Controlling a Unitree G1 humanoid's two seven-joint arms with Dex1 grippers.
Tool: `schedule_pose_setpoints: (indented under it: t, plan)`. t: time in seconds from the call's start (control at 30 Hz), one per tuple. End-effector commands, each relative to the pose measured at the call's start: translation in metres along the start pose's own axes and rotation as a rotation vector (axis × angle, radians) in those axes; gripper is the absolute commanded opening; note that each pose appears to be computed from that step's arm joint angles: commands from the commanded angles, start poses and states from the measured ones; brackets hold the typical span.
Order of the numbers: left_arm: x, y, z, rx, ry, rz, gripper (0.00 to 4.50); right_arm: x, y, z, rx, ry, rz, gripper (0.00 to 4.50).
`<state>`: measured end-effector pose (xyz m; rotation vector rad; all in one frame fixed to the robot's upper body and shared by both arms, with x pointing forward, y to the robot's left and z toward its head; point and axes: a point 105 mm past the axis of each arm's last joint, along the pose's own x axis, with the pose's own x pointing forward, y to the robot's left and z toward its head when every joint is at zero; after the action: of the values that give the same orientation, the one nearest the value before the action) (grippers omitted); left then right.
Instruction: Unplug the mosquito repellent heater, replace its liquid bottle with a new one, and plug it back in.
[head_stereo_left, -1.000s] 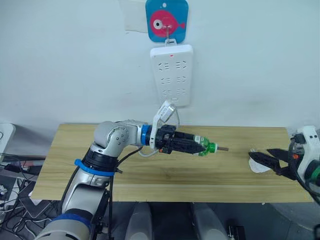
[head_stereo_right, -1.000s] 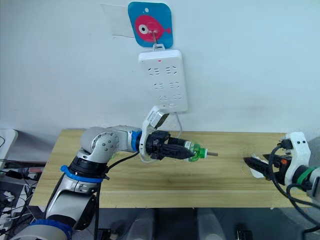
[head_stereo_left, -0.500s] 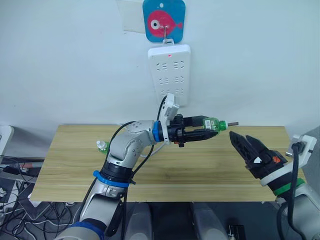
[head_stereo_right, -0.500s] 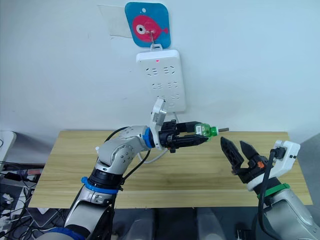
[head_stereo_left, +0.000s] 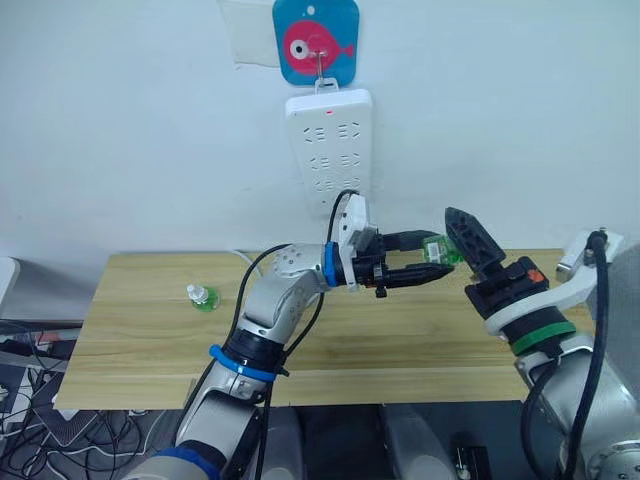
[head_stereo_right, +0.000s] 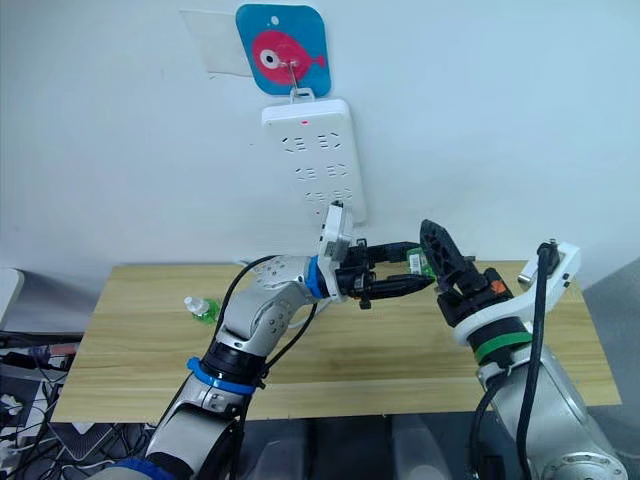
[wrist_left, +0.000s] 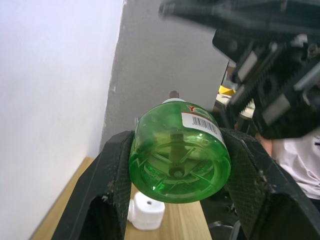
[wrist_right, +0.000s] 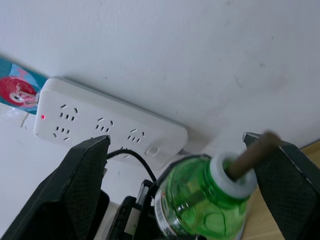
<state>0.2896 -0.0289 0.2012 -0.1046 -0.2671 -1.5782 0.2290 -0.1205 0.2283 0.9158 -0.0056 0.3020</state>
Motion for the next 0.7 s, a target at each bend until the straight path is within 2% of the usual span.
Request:
schedule_pose_setpoints:
  t: [0.03,0.23,0.43,0.57,0.7]
  plan:
    - [0.0048,0.0031,0.0137,0.067,-0.041,0.017,2.27,-0.0045,0.0051,0.0026,0.026,-0.041,0.009,4.47]
    - [0.0024,0.0064,0.0117,0.08,-0.034,0.047,2.27,-0.0056,0.0007,0.0099,0.053,-0.101,-0.017,4.47]
    - [0.0036,0.005,0.0115,0.08,-0.036,0.045,2.27,-0.0057,0.0027,0.0101,0.058,-0.106,-0.003,4.47]
    - [0.0048,0.0046,0.0123,0.079,-0.039,0.042,2.27,-0.0062,0.0031,0.006,0.045,-0.09,0.006,3.57]
    - [0.0057,0.0016,0.0121,0.071,-0.043,0.033,2.27,-0.0064,0.0033,0.0054,0.053,-0.094,0.006,2.06]
